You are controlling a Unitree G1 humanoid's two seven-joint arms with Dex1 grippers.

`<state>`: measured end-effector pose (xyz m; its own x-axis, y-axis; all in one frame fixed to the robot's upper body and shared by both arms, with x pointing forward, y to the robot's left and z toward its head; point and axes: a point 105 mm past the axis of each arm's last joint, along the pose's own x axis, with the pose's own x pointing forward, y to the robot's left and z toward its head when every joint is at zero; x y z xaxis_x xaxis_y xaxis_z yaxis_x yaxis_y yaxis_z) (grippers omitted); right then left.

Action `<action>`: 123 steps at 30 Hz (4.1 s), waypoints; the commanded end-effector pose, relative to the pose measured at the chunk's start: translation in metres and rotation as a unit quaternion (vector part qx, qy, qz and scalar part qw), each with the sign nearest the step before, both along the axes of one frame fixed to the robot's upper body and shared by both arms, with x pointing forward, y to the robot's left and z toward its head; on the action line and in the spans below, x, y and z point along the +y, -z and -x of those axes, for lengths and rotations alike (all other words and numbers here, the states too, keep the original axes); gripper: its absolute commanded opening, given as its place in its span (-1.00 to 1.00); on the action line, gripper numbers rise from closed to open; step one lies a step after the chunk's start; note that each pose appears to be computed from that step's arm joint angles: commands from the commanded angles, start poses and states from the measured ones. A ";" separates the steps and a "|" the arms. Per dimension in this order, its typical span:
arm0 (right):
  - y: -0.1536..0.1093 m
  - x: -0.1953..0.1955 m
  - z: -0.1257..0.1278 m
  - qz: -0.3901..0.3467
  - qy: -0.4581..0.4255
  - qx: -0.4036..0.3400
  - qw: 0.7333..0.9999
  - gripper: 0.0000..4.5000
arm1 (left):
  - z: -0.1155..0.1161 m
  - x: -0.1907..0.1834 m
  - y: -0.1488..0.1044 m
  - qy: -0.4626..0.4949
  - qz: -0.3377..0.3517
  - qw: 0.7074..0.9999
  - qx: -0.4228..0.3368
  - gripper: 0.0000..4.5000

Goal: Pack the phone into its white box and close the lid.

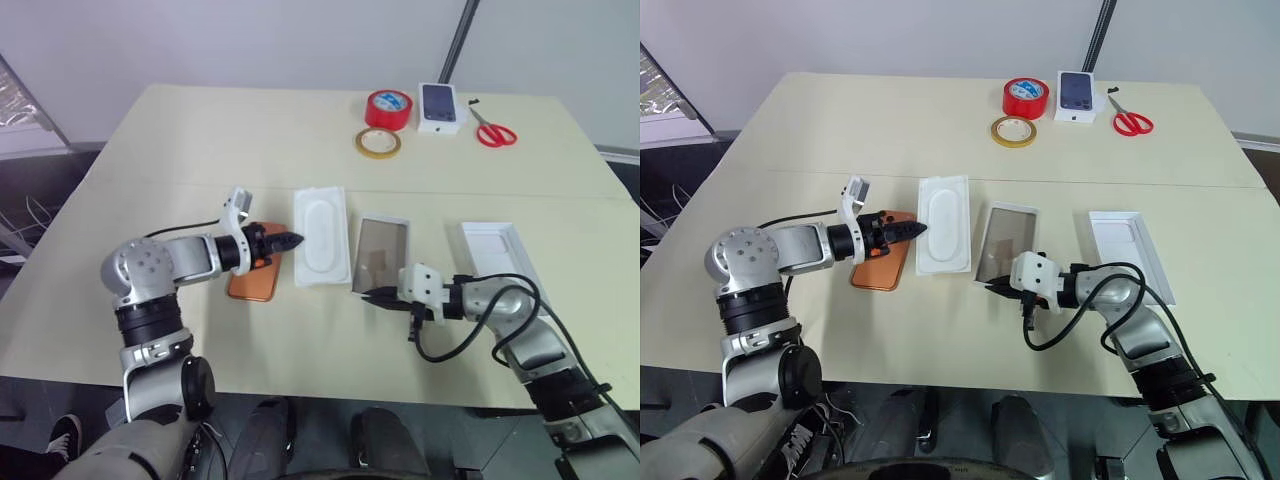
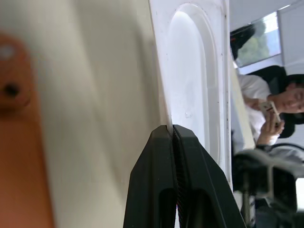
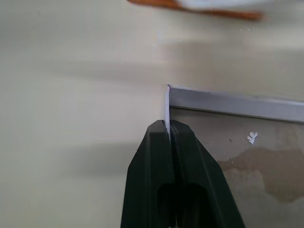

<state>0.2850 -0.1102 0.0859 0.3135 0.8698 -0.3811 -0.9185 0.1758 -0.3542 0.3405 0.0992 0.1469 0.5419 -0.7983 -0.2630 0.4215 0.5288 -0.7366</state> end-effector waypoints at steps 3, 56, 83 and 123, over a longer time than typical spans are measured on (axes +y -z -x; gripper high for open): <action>-0.012 0.027 0.011 -0.020 -0.051 -0.015 0.998 -0.98 | -0.001 -0.005 -0.005 0.006 0.006 1.000 -0.012 -1.00; -0.011 0.019 -0.041 0.037 0.077 -0.094 0.992 -0.99 | -0.011 0.023 -0.019 -0.041 -0.155 0.947 -0.278 0.54; -0.045 0.023 -0.064 0.029 0.096 -0.157 0.982 -0.99 | -0.010 0.121 0.000 -0.118 -0.131 0.975 -0.134 0.54; -0.002 0.144 -0.062 0.119 -0.008 -0.071 0.990 -0.99 | 0.015 0.049 0.062 0.038 -0.085 0.993 0.068 0.54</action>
